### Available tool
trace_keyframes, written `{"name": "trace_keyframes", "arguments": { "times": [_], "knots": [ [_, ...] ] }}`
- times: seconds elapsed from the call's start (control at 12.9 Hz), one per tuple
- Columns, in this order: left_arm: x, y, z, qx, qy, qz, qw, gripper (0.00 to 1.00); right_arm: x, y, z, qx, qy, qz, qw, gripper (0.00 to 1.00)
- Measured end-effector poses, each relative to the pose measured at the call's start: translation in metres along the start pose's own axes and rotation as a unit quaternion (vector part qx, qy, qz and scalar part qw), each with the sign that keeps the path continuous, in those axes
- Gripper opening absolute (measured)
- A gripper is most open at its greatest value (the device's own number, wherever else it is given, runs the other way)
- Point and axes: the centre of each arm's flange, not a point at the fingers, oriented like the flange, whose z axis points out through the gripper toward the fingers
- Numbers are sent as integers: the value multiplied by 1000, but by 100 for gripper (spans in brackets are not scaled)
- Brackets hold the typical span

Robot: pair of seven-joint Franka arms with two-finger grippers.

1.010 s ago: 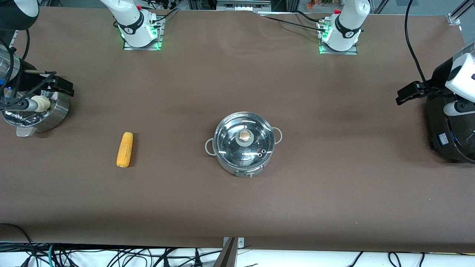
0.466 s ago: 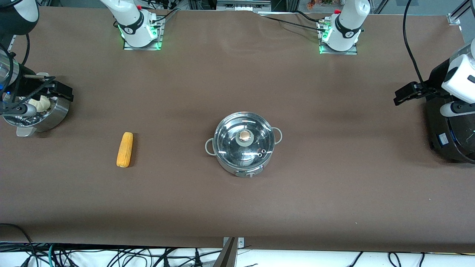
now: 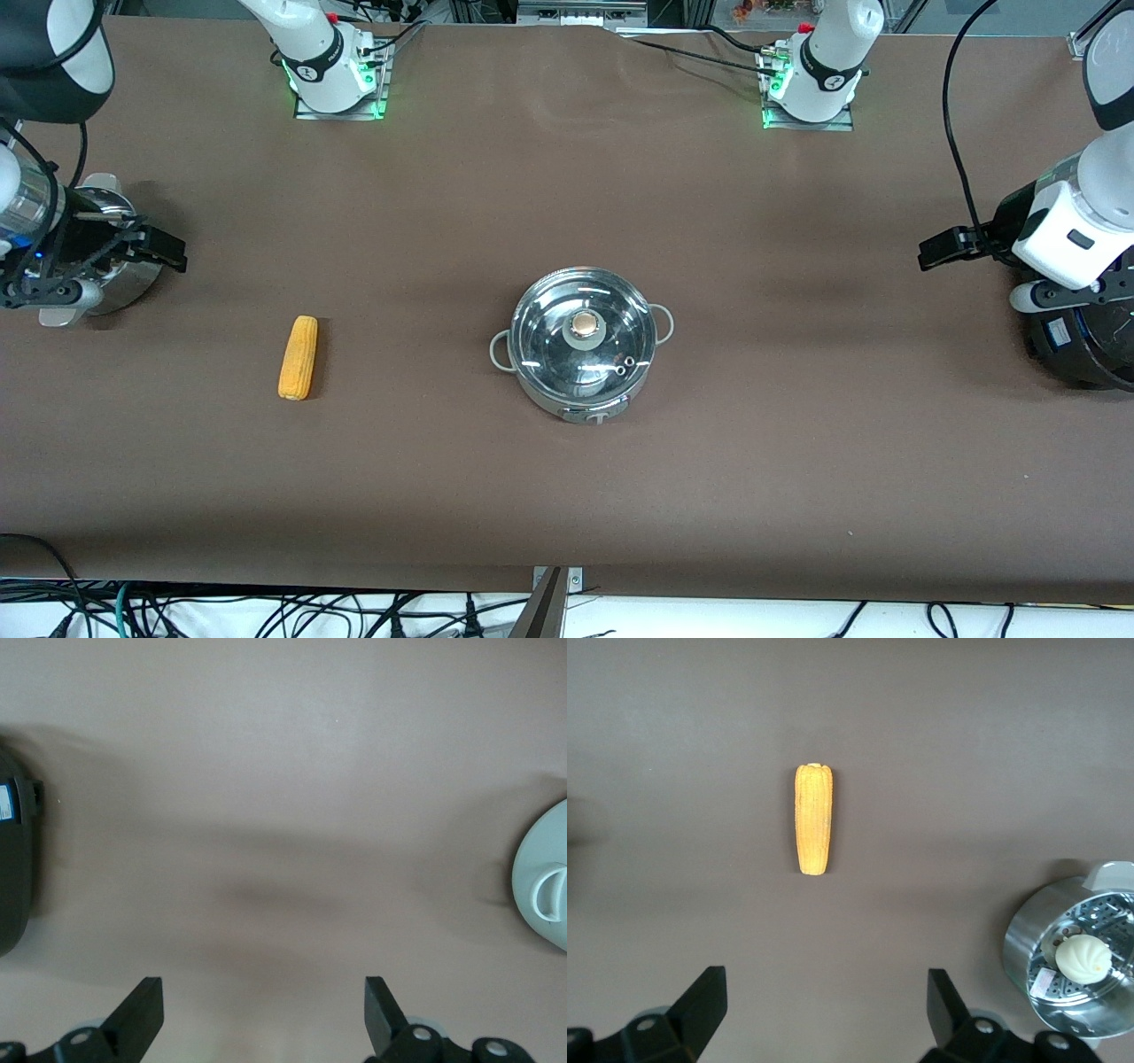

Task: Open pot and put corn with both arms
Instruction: 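Reach the left gripper to the lid knob while the right gripper reaches the corn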

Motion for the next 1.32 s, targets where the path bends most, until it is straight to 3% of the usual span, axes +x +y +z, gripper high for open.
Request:
{"name": "trace_keyframes", "arguments": {
  "times": [0.31,0.54,0.85,1.32],
  "knots": [
    [-5,11,-1,-4,-7,10,1000,100,29,-4,49,7,-8,-3,1000,100],
    [-18,63,4,-41,-25,0,999,100,53,-11,101,36,-18,0,999,100],
    [-33,176,34,-25,-43,-28,998,100,78,-16,175,49,-25,3,998,100],
    [-38,355,107,-35,0,-58,998,97,90,-20,264,56,-45,6,997,100]
  ]
}}
